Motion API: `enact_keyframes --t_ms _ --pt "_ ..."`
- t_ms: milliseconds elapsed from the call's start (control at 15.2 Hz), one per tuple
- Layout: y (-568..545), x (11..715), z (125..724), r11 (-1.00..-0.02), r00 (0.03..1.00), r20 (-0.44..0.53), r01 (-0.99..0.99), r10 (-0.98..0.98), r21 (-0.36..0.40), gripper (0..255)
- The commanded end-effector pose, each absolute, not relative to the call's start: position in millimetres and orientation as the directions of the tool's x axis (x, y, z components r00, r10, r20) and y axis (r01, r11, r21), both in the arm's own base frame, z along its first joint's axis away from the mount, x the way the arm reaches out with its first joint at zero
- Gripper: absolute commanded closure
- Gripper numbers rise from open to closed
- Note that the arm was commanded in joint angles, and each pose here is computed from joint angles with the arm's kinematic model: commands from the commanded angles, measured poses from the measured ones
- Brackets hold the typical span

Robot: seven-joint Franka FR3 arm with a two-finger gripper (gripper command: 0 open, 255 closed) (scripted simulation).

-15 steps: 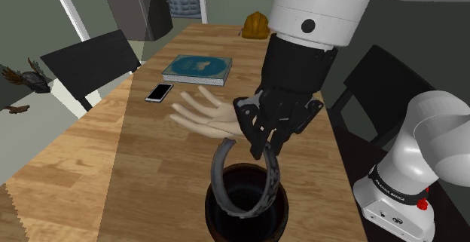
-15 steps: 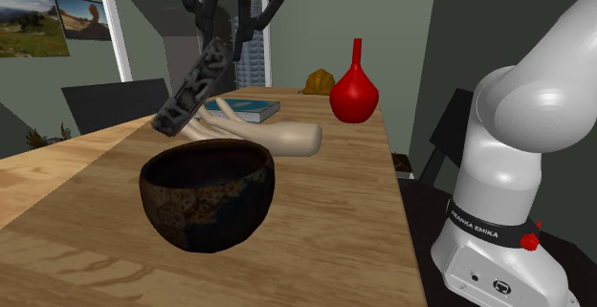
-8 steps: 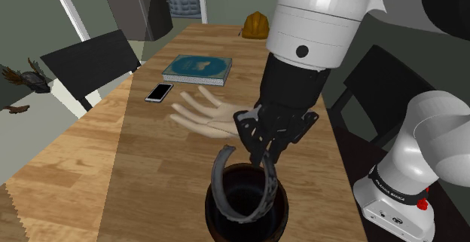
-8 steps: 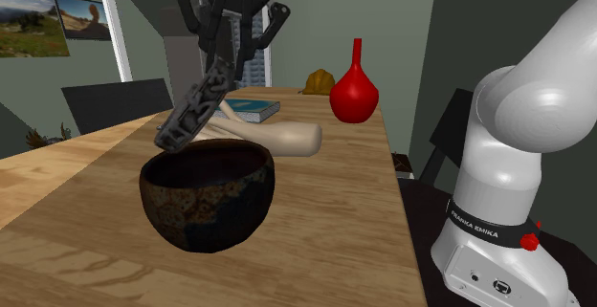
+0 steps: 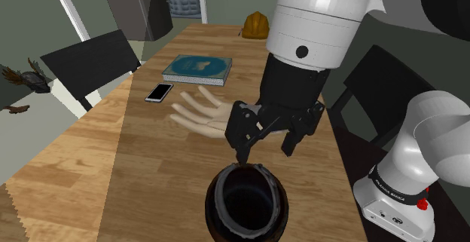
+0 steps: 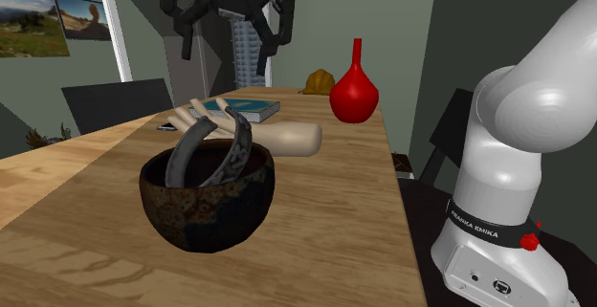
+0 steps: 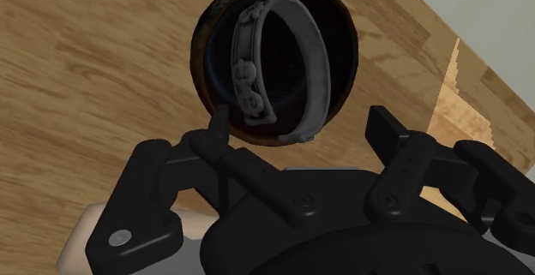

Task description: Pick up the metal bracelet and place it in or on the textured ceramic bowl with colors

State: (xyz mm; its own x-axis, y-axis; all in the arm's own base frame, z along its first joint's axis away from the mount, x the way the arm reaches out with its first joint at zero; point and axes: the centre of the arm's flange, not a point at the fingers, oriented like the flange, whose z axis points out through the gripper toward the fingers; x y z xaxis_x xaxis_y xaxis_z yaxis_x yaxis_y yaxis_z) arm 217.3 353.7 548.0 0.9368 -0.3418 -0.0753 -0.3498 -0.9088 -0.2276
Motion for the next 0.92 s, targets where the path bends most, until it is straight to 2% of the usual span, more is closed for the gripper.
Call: enact_keyframes --t_ms 0,330,858 --pt "353.7 217.3 548.0 -0.909 0.937 -0.075 -0.35 -0.342 -0.228 0" --pt "341.7 216.8 596.5 -0.909 0.937 -0.075 -0.35 -0.342 -0.228 0" --pt "341.7 216.9 596.5 -0.909 0.937 -0.075 -0.35 -0.342 -0.228 0"
